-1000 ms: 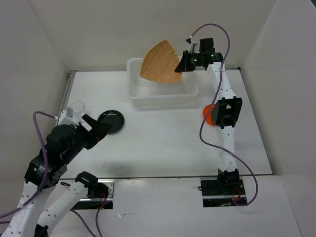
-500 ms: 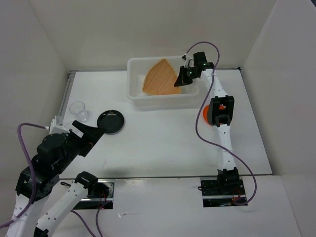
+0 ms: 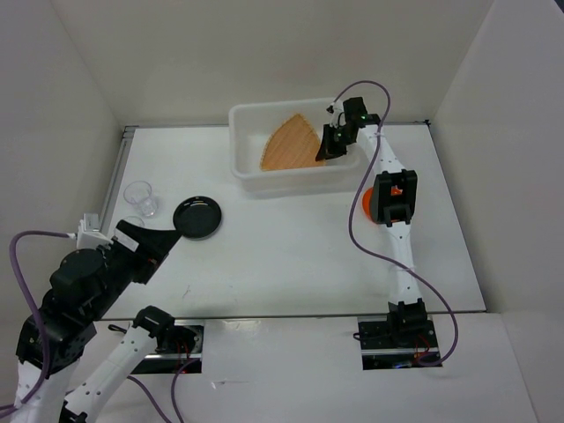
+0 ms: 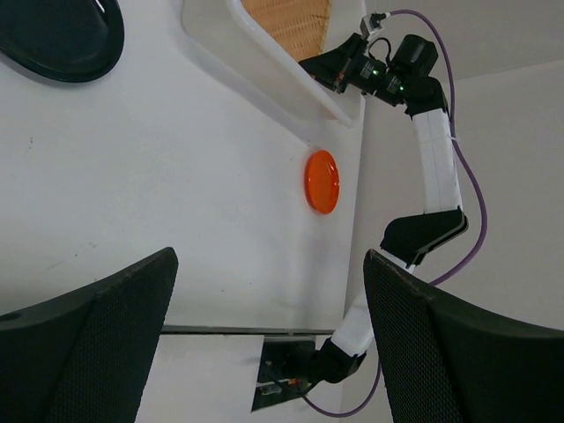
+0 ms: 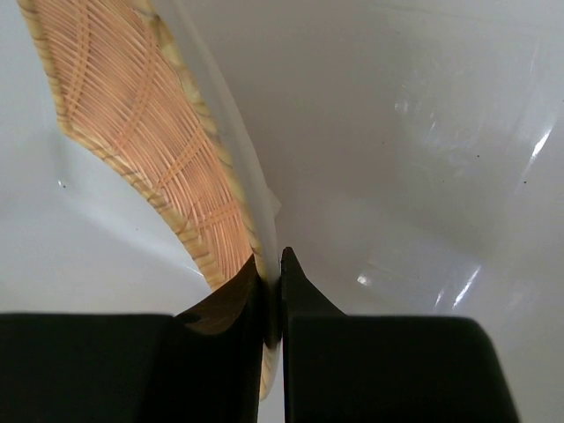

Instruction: Place the mixed dishes into the plastic bin

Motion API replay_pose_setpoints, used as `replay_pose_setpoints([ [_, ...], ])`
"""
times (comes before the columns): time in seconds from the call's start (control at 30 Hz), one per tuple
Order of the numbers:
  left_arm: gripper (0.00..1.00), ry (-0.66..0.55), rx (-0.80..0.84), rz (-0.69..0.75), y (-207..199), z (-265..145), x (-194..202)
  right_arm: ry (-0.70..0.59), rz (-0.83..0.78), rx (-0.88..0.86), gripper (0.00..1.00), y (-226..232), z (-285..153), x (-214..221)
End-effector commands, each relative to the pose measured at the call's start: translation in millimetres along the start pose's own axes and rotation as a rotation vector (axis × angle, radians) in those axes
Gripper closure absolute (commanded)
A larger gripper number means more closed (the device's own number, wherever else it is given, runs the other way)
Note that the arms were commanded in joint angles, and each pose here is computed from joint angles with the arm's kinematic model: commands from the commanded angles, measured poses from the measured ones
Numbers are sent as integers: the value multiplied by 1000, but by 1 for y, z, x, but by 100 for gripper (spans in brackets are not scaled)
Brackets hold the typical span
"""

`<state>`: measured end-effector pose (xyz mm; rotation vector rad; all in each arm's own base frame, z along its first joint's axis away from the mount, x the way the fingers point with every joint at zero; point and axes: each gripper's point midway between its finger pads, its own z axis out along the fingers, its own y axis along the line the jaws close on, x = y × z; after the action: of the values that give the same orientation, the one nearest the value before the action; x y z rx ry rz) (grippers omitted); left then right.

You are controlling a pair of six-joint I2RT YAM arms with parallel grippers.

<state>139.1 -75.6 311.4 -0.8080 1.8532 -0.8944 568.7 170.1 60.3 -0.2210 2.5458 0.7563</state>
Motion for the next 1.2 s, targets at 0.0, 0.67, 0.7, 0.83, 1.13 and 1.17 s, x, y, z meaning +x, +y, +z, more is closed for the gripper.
replay_pose_setpoints([
  [0.0,8,-34,28,-27,-4,-1,-5,-83,-45,145,97,-7,-25,-25],
  [0.67,8,-63,72,-53,2,-10,-6,-179,-21,486,58,-41,-72,-43],
  [0.7,8,-60,64,-51,4,-10,-5,-177,-29,496,53,-42,-75,-43],
  [0.83,8,-63,74,-62,5,-15,-4,-172,-26,526,47,-47,-78,-40],
  [1.13,6,-73,71,-46,9,-17,-5,-334,-48,521,26,-13,-134,-84],
  [1.17,6,-69,61,-34,9,-17,-5,-385,-53,489,24,6,-157,-95],
])
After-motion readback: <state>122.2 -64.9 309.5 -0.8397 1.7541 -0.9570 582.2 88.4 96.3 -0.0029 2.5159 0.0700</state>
